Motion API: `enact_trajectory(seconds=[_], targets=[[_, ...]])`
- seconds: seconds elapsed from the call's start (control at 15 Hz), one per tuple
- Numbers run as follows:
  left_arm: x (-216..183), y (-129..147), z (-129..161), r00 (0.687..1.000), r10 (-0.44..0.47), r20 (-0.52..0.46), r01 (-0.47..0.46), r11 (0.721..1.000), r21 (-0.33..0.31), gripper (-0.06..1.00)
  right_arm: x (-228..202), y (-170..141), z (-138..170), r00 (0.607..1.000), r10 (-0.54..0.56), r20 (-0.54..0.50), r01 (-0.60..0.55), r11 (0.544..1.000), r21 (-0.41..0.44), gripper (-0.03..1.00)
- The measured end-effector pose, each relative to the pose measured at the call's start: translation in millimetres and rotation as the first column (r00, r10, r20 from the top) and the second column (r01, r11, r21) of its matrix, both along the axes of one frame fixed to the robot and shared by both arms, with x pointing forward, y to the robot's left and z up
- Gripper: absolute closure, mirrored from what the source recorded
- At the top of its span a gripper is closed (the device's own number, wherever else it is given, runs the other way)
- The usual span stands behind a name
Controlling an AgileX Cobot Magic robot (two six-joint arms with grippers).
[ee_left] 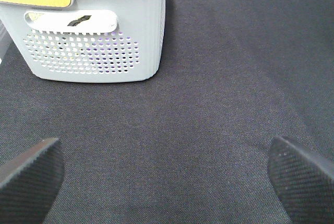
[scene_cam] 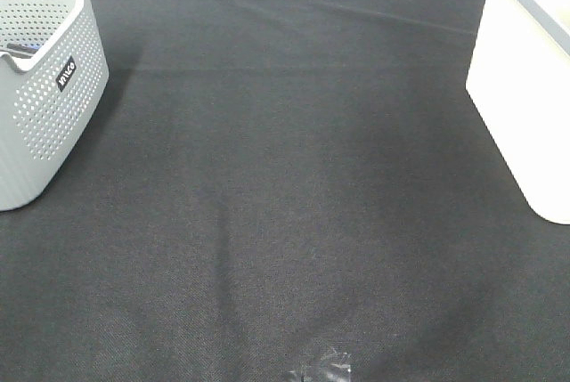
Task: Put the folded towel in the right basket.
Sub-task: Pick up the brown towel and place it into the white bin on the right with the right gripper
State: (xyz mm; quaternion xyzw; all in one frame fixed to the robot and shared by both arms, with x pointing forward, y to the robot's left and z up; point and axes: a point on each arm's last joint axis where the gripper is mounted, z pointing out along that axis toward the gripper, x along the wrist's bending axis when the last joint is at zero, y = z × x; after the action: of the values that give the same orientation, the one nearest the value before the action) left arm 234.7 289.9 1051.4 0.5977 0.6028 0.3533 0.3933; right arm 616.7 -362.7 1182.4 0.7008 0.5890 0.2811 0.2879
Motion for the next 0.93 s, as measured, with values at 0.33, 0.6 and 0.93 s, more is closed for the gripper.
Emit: enact_trajectory(seconds=[0.33,0.6,0.93], targets=[[0.0,0.0,0.0,1.000,0.000,0.000,0.000,1.000,0.000,-0.04,53.0,-27.7,-69.0,0.997,-0.066,-0.044,0.065,0.998,-0.025,0.79],[0.0,0.0,0.0,1.000,0.000,0.000,0.000,1.000,0.000,-0.04,60.0,-32.0,-82.9,0.995,-0.071,-0.070,0.067,0.996,-0.062,0.79],[0.0,0.0,0.0,1.000,0.000,0.000,0.000,1.000,0.000,-0.04,60.7,-32.0,-82.2,0.996,-0.071,-0.059,0.067,0.996,-0.061,0.25]])
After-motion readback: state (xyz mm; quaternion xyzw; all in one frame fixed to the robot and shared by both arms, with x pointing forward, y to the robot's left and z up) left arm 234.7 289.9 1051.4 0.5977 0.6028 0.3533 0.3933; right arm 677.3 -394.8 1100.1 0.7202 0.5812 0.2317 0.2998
